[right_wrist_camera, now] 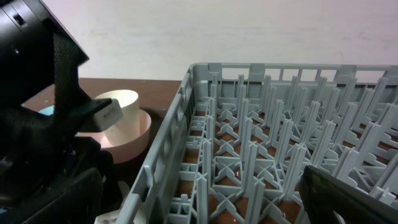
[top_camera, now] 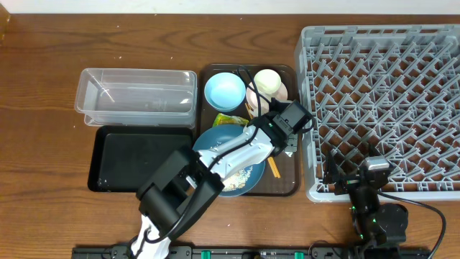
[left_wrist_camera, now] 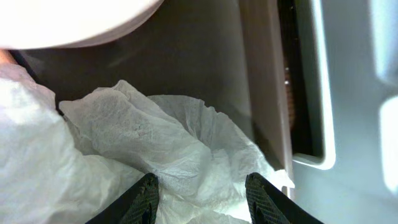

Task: Sort waste into correct bins and load items into the dishwasher rack
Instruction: 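Lower the left gripper and pinch the crumpled white tissue, then carry the tissue with the left gripper into the clear plastic bin and release, then move the left gripper to the blue plate rim and grasp it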

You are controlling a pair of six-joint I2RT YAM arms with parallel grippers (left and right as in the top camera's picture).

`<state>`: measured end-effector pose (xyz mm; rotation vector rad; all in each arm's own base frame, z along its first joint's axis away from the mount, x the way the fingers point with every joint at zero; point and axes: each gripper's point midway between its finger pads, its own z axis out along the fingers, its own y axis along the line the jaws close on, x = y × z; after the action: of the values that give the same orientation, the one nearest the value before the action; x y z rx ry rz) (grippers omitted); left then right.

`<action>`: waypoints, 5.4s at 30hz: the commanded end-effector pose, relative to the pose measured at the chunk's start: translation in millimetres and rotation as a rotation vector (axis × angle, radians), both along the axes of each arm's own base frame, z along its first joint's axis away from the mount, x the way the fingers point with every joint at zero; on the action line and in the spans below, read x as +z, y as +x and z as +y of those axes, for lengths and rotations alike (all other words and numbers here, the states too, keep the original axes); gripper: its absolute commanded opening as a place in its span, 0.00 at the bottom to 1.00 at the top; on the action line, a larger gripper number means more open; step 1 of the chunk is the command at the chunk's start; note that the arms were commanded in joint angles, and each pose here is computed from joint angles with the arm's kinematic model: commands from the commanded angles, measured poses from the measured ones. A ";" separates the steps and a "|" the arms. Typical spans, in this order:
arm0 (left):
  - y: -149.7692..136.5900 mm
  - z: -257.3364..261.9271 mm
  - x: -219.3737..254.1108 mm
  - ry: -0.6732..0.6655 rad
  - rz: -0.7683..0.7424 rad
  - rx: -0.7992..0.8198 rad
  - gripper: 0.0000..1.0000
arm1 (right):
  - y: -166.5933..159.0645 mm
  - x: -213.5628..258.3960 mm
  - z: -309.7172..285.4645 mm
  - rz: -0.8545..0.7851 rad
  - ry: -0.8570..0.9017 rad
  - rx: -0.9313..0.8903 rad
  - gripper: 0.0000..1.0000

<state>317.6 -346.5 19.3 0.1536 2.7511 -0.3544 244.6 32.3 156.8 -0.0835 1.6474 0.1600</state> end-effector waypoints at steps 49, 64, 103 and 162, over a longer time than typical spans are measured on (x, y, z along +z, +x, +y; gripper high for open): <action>97.6 250.3 252.2 0.029 -0.545 0.451 0.07 | -0.2 -1.2 0.5 0.003 -0.001 0.003 0.99; 120.6 344.2 141.1 0.228 -0.259 0.632 0.07 | -0.2 -1.2 0.5 0.003 -0.001 0.003 0.99; 99.1 325.9 158.9 0.016 -0.174 0.564 0.57 | -0.2 -1.2 0.5 0.003 -0.001 0.003 0.99; -83.7 60.1 37.8 0.193 0.220 -0.229 0.41 | -0.2 -1.2 0.5 0.003 -0.001 0.003 0.99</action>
<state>239.0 -288.6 67.4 0.5144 2.9669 -0.2224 244.7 32.3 156.9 -0.0835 1.6470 0.1600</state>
